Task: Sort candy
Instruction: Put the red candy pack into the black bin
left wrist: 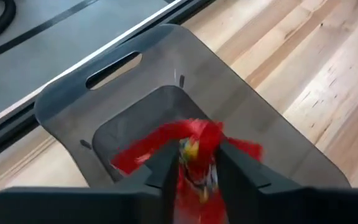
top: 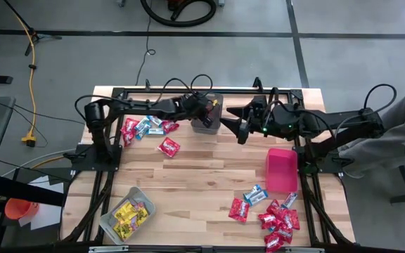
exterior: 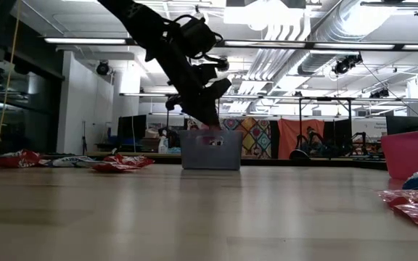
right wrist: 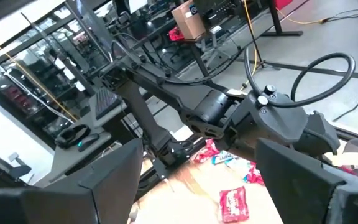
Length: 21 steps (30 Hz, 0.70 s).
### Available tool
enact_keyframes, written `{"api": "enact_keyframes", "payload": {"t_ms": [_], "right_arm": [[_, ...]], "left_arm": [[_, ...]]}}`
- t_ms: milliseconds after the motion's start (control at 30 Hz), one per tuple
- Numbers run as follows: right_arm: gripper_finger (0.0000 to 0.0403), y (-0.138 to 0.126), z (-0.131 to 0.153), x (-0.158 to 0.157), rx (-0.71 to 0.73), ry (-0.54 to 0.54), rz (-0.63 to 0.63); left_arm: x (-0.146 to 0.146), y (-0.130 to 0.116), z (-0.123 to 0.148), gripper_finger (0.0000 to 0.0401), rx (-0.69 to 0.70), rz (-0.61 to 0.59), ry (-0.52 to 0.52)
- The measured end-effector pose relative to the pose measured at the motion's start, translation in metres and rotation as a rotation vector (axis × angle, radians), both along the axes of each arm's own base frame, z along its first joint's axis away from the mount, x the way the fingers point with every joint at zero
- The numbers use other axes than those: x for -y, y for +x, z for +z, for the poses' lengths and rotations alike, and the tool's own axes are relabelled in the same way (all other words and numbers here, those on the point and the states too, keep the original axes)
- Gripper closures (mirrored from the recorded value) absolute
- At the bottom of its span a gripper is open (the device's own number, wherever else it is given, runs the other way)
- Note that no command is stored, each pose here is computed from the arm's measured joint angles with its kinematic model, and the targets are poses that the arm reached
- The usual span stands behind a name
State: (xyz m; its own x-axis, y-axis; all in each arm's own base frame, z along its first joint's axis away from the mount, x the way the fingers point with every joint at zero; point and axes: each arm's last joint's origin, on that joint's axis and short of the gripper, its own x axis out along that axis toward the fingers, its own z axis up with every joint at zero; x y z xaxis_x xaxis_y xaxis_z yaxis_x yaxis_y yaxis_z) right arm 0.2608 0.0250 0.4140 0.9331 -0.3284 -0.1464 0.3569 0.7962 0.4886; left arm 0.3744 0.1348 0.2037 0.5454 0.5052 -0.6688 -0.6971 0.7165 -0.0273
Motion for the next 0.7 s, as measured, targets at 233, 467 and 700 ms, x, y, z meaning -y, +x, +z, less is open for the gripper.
{"api": "enact_keyframes", "payload": {"t_ms": [233,467,700], "right_arm": [[0.0096,0.0,-0.001,0.001,-0.01,-0.011,-0.002],[0.0096,0.0,-0.001,0.001,-0.015,-0.015,-0.002],[0.0096,0.0,-0.003,0.001,-0.039,-0.013,-0.002]], "left_arm": [[0.004,-0.011,0.021,0.0229,-0.005,-0.034,0.002],[0.029,-0.058,0.09,0.0206,0.033,-0.1,0.015],[0.081,-0.114,0.099,0.0206,0.144,-0.094,0.033]]}}
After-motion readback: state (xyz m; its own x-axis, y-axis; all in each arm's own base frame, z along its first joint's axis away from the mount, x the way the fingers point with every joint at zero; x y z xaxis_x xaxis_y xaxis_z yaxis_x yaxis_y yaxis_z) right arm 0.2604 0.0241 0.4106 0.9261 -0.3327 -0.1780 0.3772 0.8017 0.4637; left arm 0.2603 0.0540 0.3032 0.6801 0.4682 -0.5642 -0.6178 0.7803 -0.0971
